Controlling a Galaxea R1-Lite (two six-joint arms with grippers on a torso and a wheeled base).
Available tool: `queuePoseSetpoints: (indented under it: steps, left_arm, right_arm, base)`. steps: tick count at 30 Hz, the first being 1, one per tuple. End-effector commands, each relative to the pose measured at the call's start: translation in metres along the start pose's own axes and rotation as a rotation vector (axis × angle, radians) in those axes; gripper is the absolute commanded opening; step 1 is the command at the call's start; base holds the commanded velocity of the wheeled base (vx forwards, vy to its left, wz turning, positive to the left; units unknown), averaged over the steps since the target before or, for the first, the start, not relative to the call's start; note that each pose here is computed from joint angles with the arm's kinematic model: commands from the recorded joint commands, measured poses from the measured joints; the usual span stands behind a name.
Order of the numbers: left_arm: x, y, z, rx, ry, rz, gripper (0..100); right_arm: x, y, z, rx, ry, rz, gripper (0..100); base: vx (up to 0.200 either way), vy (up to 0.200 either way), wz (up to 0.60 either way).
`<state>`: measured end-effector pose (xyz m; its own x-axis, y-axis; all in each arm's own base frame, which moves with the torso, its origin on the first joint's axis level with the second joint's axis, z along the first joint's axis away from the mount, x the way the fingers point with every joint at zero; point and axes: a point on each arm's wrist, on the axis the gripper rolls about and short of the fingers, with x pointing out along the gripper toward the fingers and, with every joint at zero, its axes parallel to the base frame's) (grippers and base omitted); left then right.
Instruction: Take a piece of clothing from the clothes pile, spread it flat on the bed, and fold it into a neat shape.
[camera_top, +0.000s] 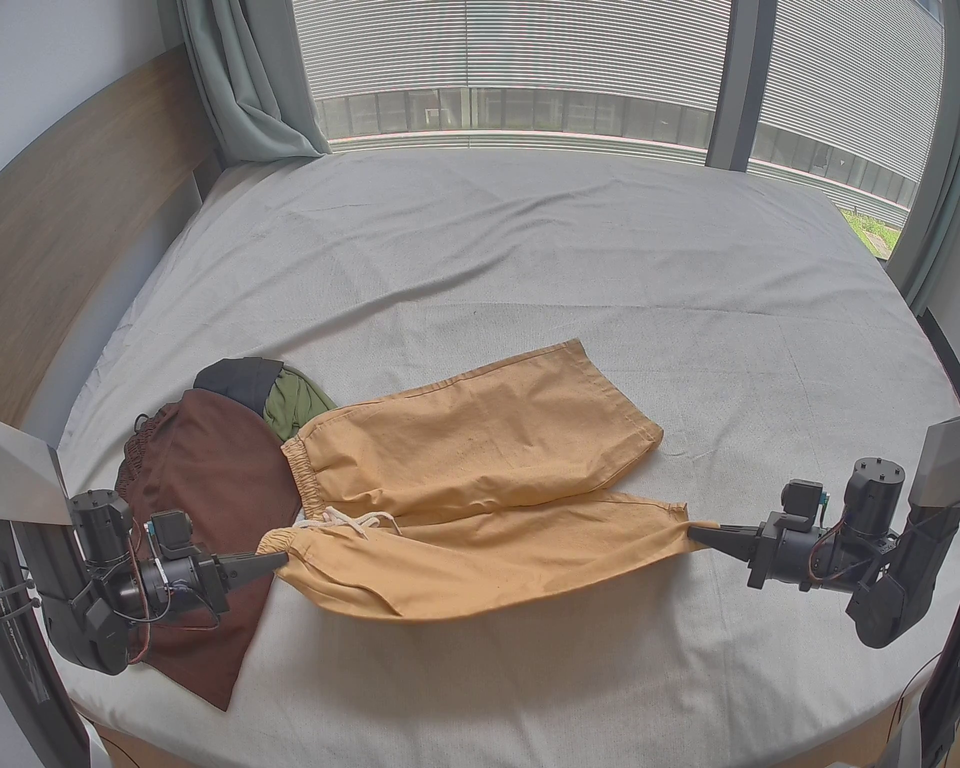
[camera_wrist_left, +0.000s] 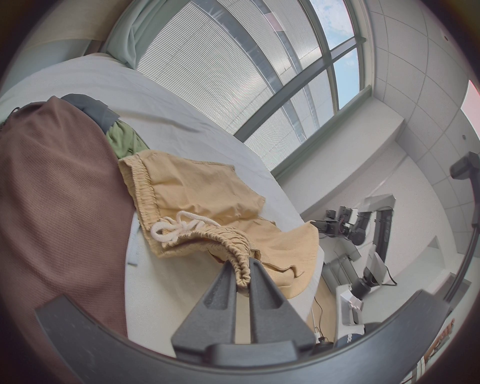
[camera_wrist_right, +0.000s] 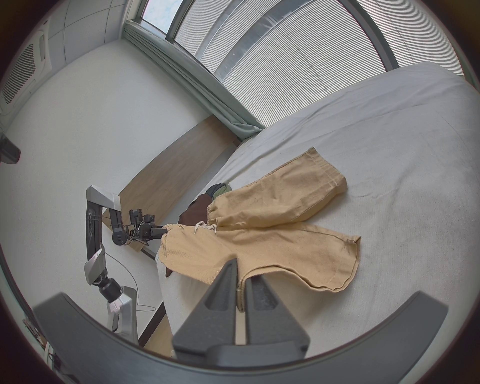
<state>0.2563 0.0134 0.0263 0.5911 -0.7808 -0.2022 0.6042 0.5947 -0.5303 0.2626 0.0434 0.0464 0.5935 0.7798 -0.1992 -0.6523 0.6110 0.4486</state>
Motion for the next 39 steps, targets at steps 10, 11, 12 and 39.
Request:
queuePoseSetpoints:
  steps: [10, 11, 12, 39]
  left_arm:
    - [0.001, -0.007, 0.023, -0.01, -0.082, 0.059, 0]
    - [0.002, -0.006, 0.025, -0.005, -0.091, 0.071, 0]
    - [0.002, -0.006, 0.026, -0.003, -0.095, 0.076, 0]
    - [0.021, 0.002, 0.039, -0.123, -0.183, 0.17, 0]
  right_arm:
    - [0.028, 0.011, 0.042, -0.016, -0.152, 0.009, 0]
    - [0.033, 0.01, 0.049, -0.02, -0.179, 0.015, 0]
    - [0.035, 0.011, 0.054, -0.027, -0.194, 0.021, 0]
    - [0.113, -0.027, 0.123, -0.039, -0.301, 0.105, 0]
  base:
    - [0.0, 0.0, 0.0]
    - [0.0, 0.0, 0.0]
    - [0.0, 0.0, 0.0]
    - [0.0, 0.0, 0.0]
